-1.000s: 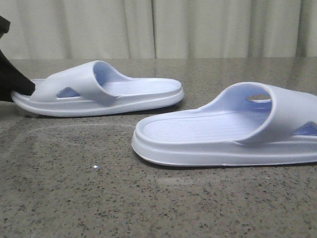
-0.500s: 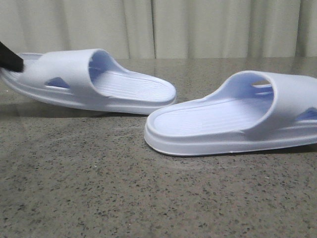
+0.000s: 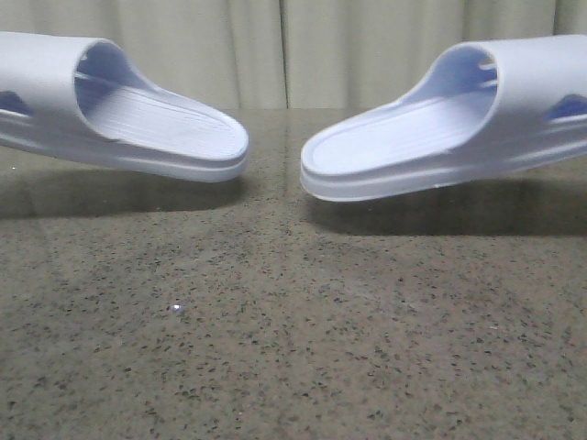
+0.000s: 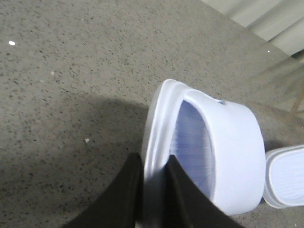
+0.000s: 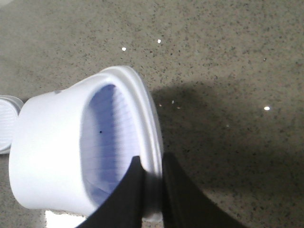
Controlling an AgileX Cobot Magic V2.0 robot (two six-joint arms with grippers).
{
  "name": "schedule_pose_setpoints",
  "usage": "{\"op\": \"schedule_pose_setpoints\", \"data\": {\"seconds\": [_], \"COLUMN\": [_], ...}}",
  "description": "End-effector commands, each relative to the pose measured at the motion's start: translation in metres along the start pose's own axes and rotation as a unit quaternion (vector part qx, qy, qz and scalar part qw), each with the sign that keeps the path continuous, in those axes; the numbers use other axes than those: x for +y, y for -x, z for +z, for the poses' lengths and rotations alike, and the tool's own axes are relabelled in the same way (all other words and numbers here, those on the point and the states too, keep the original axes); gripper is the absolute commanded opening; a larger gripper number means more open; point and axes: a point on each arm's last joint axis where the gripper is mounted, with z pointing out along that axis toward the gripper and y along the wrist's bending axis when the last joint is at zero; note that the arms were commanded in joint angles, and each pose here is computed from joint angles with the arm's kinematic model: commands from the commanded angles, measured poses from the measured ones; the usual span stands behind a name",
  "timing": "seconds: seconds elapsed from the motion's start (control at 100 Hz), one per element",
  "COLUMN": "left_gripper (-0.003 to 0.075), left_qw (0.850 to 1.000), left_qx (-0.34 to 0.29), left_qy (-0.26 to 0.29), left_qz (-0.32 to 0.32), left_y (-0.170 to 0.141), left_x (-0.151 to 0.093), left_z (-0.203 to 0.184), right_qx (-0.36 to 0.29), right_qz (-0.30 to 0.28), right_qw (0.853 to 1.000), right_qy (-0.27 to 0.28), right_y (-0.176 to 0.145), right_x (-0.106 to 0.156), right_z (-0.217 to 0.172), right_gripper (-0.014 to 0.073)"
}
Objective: Insert blue slippers together front up
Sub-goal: 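Lift both slippers off the table, soles down, then bring the held slippers together, right slipper stacked over the left one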
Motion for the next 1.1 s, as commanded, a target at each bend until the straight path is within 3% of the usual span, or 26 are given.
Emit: {"op": "schedule_pose_setpoints", "data": {"seconds": [0.0, 0.31, 0.98, 1.09], "left_gripper": [0.0015, 0.0015, 0.0015, 0.0015], "left_qw": [0.999, 0.999, 0.983, 0.974], "left_qx": [-0.021, -0.009, 0.007, 0.007], "left_qy": [-0.029, -0.034, -0.171, -0.210], "left_qz": [-0.004, -0.019, -0.060, -0.079], "left_y": [0.007, 0.000, -0.007, -0.013], "left_x": [-0.012, -0.010, -0.031, -0.028], "left_z": [-0.006, -0.004, 0.004, 0.013], "right_qx": [-0.050, -0.082, -0.062, -0.057], "right_qz": [0.004, 0.005, 0.022, 0.022], "right_qw": [0.998, 0.993, 0.985, 0.985], "right_qy": [0.025, 0.084, 0.157, 0.158], "right_y": [0.014, 0.019, 0.021, 0.021], "right_x": [0.013, 0.026, 0.024, 0.023], "right_z": [-0.012, -0.016, 0.006, 0.009], "right_gripper": [-0.0102, -0.0102, -0.0102, -0.0102]}}
